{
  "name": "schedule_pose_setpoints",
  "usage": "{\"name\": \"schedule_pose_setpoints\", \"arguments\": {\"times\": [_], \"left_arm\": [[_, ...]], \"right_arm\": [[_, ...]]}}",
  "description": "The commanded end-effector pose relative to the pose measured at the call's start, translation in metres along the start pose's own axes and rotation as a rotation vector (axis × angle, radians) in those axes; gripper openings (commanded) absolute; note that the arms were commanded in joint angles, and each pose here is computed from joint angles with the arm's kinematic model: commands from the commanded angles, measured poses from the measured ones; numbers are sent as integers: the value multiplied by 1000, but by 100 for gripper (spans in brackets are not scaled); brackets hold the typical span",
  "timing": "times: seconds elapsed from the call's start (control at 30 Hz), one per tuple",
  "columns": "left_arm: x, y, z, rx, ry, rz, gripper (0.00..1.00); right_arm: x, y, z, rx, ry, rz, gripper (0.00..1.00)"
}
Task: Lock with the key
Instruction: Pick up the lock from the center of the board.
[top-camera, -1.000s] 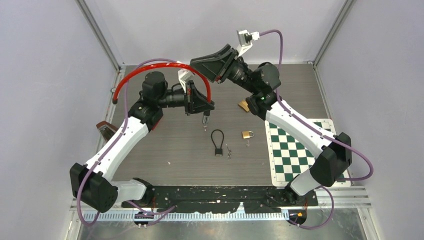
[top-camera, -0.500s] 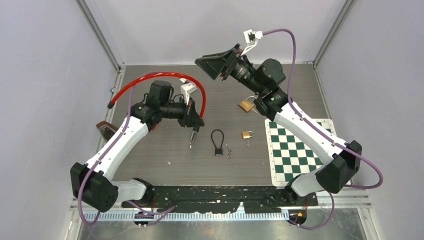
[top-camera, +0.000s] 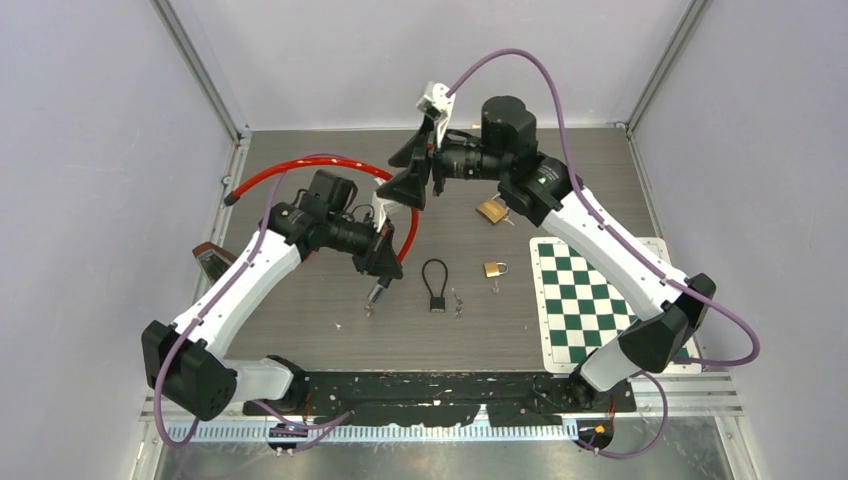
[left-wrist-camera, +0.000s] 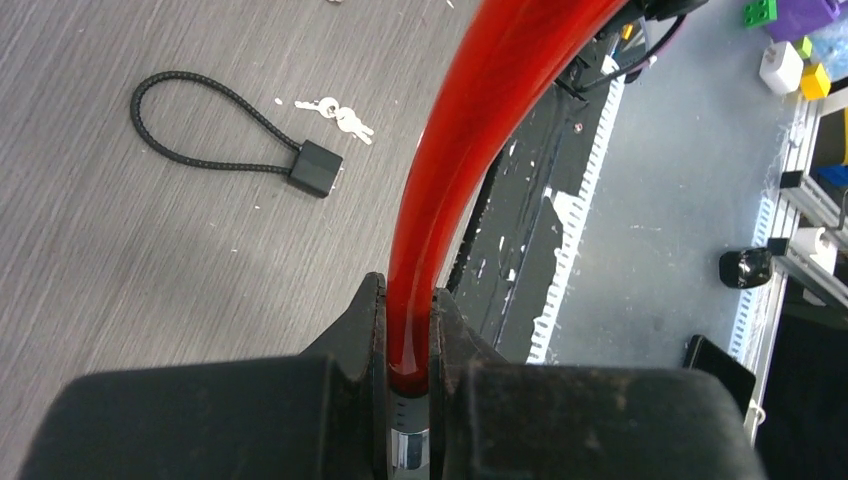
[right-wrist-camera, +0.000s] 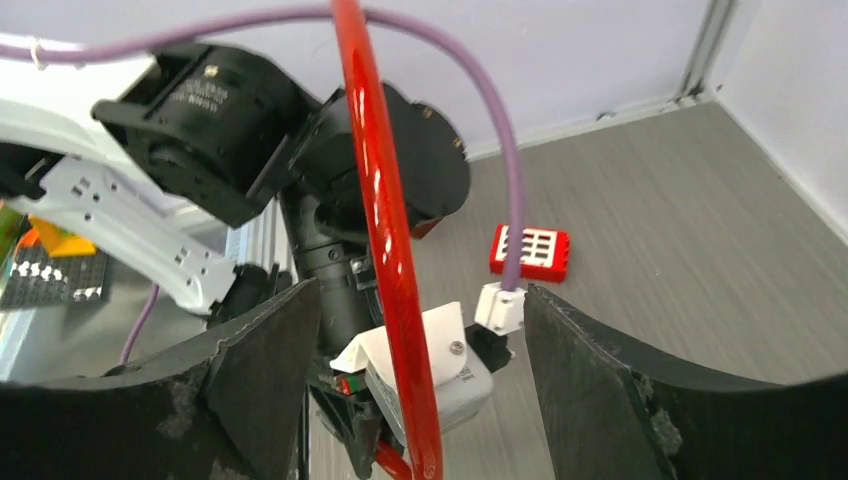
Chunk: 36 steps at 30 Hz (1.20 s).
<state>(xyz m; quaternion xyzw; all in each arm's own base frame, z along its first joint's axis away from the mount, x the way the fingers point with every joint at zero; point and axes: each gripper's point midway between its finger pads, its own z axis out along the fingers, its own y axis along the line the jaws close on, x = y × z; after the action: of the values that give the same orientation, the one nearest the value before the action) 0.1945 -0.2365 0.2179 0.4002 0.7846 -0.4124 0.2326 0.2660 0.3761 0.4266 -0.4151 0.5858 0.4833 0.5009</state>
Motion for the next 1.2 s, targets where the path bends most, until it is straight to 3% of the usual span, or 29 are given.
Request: {"name": "schedule_pose_setpoints", "arguments": {"times": [0.0,0.13,0.2,0.23,0.3,0.37,0.47,0.6,0.77,0.97,1.17], "left_arm": [[-15,-16,-9,38,-27,98,0],[-12,-17,-9,39,-18,95,0],[-11,-17,-9,35,-16,95,0],[-10,-16,-8,32,-14,91,0],[-8,-15,-7,25,-16,85,0],[-4,-13,-5,18,-11,71,0],[3,-8,-1,11,-3,36,0],[6,-5,5,11,-6,-18,0],[3,2,4,-43,-18,-38,0],[-19,1,-16,-136,-87,15,0],[-44,-4,-37,-214,-173,77,0]], "right_arm": [[8,14,5,-64,46,-83,80],[5,9,13,-48,38,-34,71],[0,4,16,-13,19,-8,58],[-3,1,16,8,6,18,43],[-16,-9,13,96,-52,62,24],[-39,-16,7,148,-169,103,11],[-46,-34,-6,240,-302,225,5],[-58,-42,-27,306,-459,414,5],[-43,-59,-38,421,-495,540,11],[-25,-68,-45,503,-473,584,34],[-33,-65,-53,502,-507,562,65]]}}
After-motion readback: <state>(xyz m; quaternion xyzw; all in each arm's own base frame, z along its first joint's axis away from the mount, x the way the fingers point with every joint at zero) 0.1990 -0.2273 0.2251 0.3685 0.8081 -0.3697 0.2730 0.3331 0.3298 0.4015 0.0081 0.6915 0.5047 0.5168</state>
